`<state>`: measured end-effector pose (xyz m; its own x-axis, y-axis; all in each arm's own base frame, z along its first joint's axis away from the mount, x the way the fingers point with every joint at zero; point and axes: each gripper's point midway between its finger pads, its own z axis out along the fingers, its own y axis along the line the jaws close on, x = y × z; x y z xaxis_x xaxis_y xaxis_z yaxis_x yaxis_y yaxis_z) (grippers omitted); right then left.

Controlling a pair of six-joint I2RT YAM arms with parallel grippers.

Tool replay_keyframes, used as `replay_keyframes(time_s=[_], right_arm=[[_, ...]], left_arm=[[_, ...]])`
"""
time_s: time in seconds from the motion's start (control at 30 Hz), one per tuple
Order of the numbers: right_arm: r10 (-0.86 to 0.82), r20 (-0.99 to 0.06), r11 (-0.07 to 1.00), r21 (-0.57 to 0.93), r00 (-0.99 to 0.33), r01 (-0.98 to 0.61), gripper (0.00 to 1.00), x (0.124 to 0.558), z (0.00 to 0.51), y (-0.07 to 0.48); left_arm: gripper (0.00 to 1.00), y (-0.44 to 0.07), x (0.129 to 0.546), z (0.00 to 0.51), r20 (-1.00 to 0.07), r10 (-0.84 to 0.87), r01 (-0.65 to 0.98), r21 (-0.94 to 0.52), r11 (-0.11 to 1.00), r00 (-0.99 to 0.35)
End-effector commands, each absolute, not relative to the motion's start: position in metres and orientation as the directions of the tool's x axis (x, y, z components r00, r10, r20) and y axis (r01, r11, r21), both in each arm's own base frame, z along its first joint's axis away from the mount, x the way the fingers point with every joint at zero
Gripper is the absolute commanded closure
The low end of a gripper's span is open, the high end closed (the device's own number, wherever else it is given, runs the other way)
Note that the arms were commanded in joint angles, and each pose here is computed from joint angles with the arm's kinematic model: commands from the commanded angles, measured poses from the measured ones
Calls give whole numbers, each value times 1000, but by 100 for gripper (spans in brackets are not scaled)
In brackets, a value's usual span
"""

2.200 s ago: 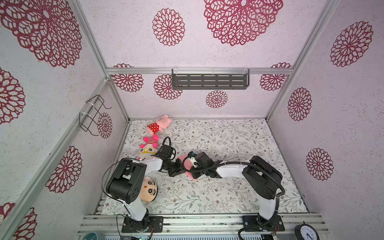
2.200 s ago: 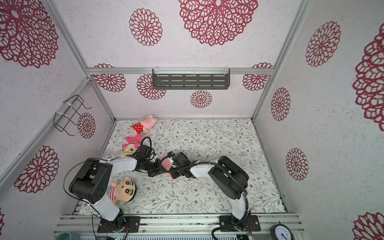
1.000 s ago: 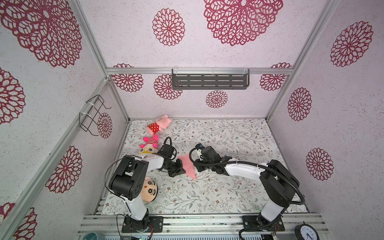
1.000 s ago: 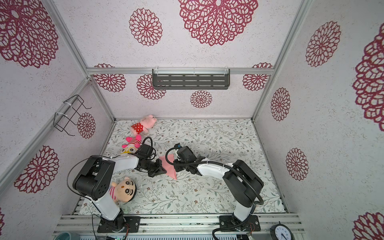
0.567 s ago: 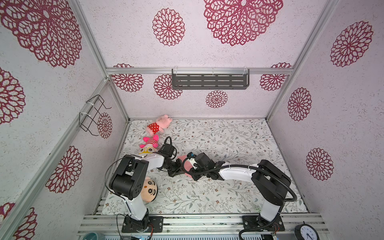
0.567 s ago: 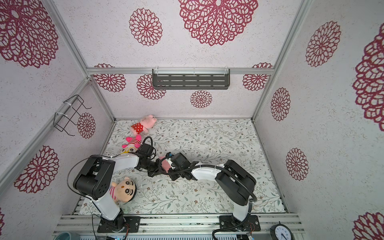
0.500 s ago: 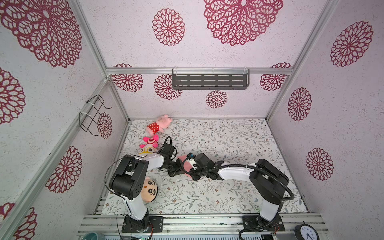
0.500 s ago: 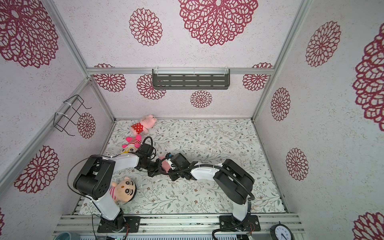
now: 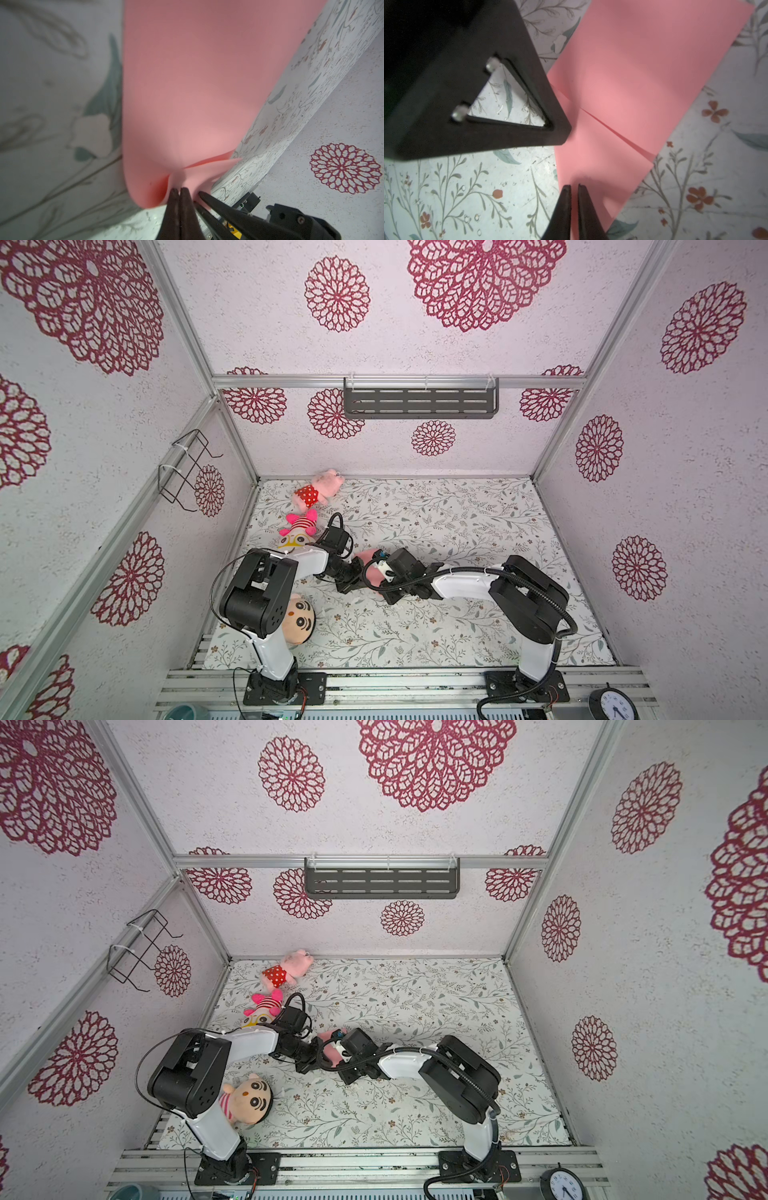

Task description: Fold a paper plane with a square sheet of paper (pick it up from the middle)

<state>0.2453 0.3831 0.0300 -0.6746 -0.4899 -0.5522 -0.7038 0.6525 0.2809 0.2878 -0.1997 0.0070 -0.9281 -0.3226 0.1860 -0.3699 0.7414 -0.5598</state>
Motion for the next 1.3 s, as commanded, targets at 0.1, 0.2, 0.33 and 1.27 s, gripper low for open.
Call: replay_keyframes(time_s=[0.1,0.2,0.33,1.27], right_arm=[[-557,-530,646,206,-639,-735,87,242,27,371],[-587,-537,631,165,-606,-758,86,239,28,367],[-603,-576,611,111,-551,-784,86,241,40,369],[-643,-553,586,91,-530,-805,86,230,23,370]], left_arm=[[100,-176,267,-30,238,-370,-438,-402,804,-898],[100,-173,264,-35,247,-374,-444,-385,809,-894],[100,-173,263,-38,254,-372,-446,-381,810,-893],[100,-176,260,-41,275,-359,-445,-395,804,-892]])
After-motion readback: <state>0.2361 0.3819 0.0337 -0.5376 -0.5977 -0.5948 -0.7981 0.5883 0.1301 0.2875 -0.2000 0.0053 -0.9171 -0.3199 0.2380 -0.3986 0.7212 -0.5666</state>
